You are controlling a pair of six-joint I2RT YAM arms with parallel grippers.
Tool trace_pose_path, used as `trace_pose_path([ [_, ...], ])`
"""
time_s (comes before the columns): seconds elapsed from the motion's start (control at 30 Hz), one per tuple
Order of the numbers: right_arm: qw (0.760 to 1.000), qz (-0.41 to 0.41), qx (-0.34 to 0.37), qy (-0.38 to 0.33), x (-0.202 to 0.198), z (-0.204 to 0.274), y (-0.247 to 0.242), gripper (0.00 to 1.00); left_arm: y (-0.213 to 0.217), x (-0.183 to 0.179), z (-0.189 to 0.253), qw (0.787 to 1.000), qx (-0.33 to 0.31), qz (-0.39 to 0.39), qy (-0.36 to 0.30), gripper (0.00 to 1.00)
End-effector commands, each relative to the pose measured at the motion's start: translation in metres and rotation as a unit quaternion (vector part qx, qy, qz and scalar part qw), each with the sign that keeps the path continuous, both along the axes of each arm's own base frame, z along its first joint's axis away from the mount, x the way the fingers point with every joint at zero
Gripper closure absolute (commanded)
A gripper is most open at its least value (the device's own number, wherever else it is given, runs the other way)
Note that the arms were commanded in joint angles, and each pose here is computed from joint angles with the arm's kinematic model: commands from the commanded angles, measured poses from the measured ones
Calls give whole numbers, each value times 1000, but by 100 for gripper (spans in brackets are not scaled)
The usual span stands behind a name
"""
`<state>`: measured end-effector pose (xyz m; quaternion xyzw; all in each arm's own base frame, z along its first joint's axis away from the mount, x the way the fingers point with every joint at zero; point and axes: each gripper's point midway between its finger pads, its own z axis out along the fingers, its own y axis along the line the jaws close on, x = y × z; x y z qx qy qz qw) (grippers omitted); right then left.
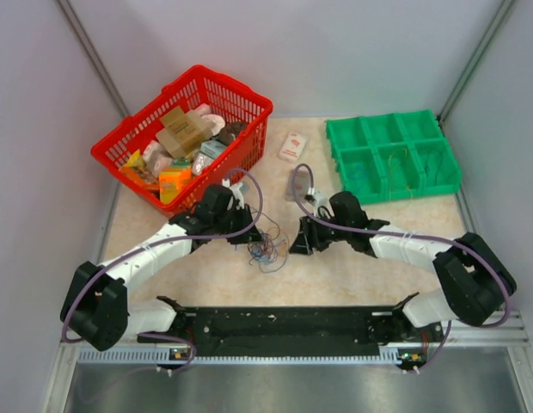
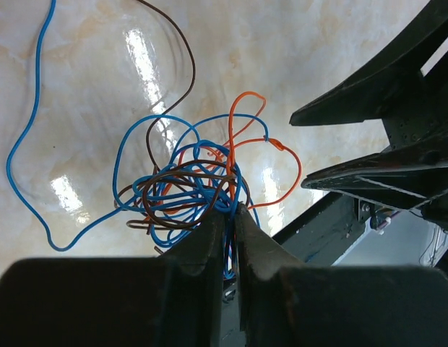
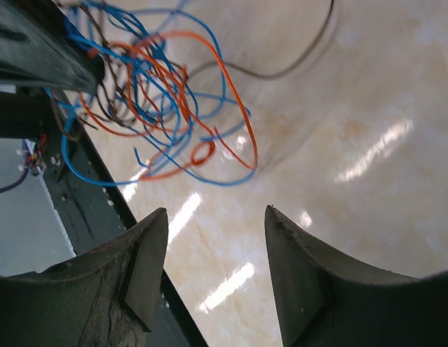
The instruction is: Untangle the cables
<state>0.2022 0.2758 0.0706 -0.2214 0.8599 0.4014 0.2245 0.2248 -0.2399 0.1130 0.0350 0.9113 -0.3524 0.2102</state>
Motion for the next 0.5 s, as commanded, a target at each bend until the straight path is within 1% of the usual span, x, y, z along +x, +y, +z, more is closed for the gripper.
trace_pose_path([
  [0.0, 988, 29, 104, -108, 34, 60, 37, 44, -1, -7, 12, 1000, -13, -13, -2, 87],
  [0.17, 985, 38, 100, -136, 57, 68, 50, 42, -3, -11, 14, 999, -13, -37, 1, 87],
  [0.27, 986, 71, 94, -120, 60, 55, 61, 43, -6, -12, 19, 999, -19, -48, -4, 87],
  [0.37, 985, 97, 93, -106, 52, 39, 67, 46, -8, -13, 23, 998, -25, -58, -8, 87],
  [0.47, 980, 121, 110, -111, 37, 41, 74, 47, -9, -14, 26, 998, -31, -62, -10, 86],
])
